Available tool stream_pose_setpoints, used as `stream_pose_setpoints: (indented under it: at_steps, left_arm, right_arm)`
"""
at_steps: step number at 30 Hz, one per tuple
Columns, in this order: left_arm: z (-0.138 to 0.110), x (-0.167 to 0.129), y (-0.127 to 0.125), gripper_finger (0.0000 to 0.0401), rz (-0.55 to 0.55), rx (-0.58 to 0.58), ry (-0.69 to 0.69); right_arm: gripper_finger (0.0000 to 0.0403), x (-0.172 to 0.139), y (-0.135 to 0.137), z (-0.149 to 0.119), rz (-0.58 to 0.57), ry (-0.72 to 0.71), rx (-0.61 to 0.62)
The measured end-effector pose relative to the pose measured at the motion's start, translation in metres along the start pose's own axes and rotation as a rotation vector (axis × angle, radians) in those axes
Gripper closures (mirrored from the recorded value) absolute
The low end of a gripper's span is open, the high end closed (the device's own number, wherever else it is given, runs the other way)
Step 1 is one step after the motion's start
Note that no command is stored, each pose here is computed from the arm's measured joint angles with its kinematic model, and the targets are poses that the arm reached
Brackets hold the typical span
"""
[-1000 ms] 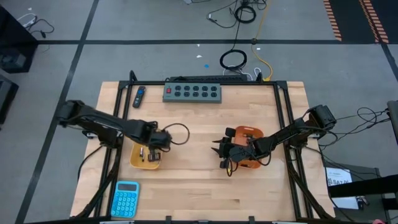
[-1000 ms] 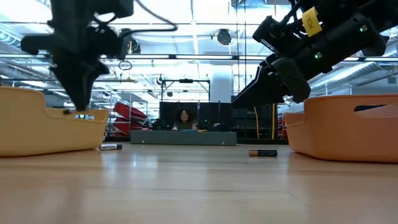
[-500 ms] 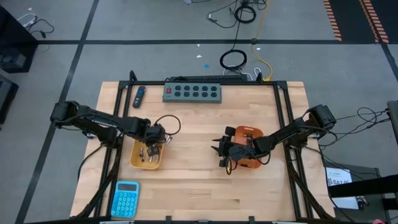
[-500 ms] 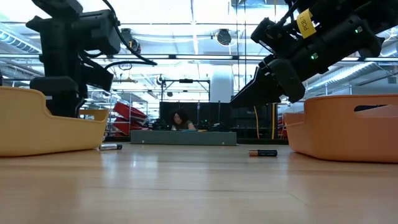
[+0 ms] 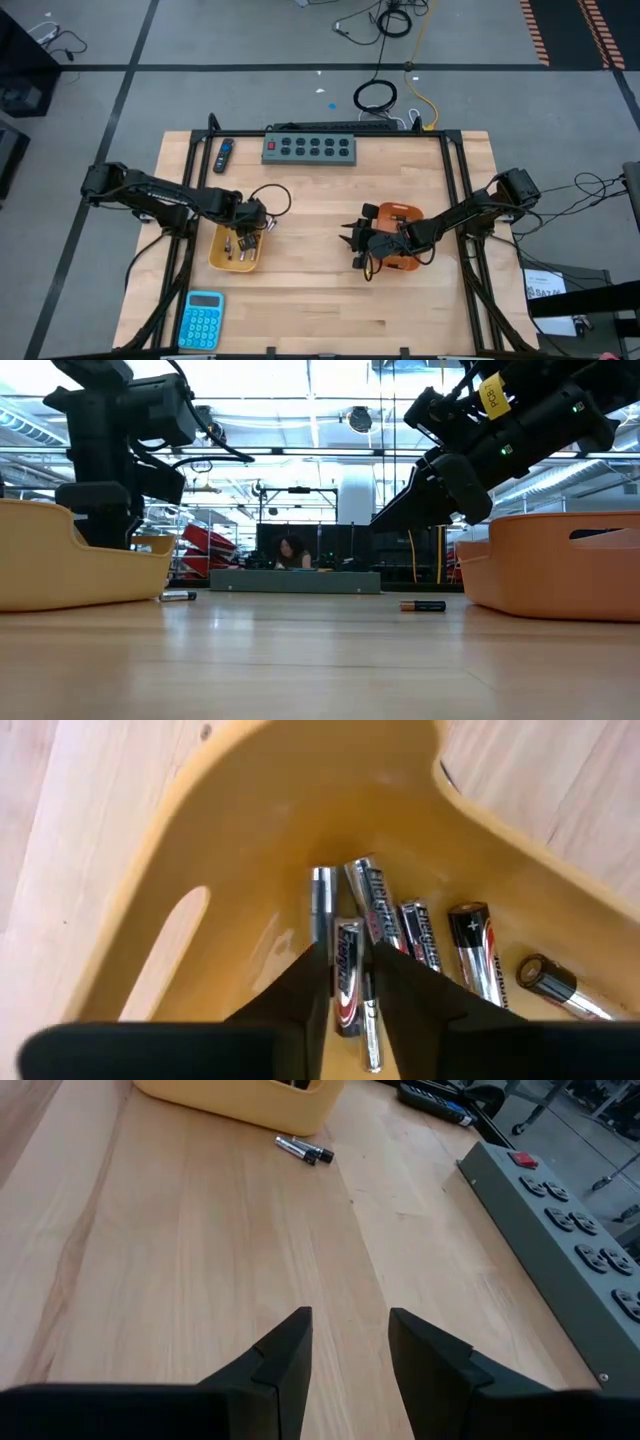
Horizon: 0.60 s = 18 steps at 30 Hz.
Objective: Sort batteries
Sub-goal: Put the white battery into the yellow bin
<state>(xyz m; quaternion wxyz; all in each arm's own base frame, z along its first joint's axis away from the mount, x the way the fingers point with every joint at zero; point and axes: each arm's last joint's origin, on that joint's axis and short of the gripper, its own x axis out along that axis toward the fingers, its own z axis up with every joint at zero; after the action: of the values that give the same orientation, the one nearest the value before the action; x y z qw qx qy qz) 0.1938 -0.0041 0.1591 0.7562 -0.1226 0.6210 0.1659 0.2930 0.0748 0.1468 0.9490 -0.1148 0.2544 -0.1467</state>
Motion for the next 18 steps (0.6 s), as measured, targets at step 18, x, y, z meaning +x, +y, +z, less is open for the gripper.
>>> stream_pose_setpoints:
  at_steps: [18]
  left_arm:
    - [0.022,-0.05,-0.007,0.029,-0.027,0.007,-0.029]
  right_arm:
    - [0.0277,0.0,0.0,0.001,0.003,-0.012,0.006]
